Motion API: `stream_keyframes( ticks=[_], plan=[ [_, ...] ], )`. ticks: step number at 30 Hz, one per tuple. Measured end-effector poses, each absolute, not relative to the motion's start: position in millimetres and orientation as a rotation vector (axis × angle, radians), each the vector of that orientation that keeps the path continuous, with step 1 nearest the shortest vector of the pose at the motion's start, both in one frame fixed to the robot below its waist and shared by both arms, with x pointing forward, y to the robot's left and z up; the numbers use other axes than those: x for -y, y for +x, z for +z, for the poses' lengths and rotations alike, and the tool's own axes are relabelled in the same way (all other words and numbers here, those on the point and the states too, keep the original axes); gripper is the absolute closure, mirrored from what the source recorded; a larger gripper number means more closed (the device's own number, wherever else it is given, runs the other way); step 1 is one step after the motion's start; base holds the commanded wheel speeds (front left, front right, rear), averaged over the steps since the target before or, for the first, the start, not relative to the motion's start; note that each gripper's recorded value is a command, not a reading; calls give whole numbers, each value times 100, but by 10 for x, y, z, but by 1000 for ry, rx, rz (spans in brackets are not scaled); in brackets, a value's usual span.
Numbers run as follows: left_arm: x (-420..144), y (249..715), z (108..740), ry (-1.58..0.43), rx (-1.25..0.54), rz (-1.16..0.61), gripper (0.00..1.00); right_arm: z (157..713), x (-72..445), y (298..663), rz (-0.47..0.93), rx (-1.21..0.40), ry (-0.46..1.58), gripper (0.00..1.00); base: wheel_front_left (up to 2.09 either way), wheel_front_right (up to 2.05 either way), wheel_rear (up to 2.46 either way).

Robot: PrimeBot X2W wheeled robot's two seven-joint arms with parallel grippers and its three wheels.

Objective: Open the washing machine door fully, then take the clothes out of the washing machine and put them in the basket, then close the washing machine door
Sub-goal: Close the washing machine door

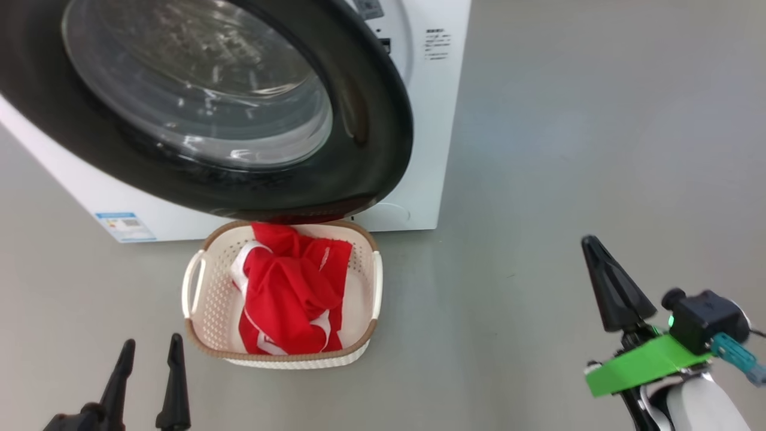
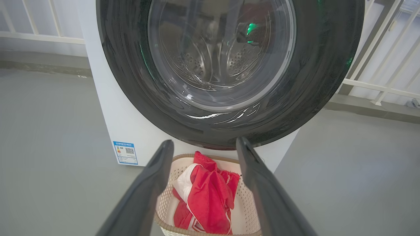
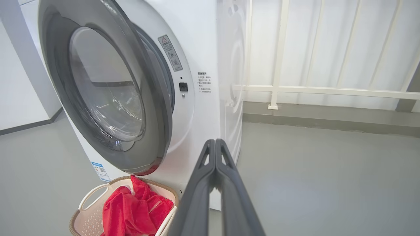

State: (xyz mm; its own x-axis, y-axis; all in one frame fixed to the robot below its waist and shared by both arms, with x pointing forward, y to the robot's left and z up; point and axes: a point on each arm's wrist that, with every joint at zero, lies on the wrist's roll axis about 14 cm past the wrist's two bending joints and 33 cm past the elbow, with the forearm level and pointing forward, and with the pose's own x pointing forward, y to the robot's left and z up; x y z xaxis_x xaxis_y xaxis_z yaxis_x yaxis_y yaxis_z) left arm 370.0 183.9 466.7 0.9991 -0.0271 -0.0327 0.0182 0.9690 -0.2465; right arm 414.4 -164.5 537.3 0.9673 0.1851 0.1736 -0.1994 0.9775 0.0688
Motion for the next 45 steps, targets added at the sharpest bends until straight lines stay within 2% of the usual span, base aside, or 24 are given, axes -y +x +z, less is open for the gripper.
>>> stream_keyframes(
  ticks=[10,20,45],
  plan=[
    [-1897,3723,4671,-261,-30,9,0,5550,1114,4510,345,219,104,100,0,0,0],
    [-1941,3801,4629,-265,-37,28,0,5473,807,4787,427,204,106,100,0,0,0],
    [-1955,3938,4430,-283,-87,44,0,5205,323,5360,533,160,119,100,0,0,0]
  ],
)
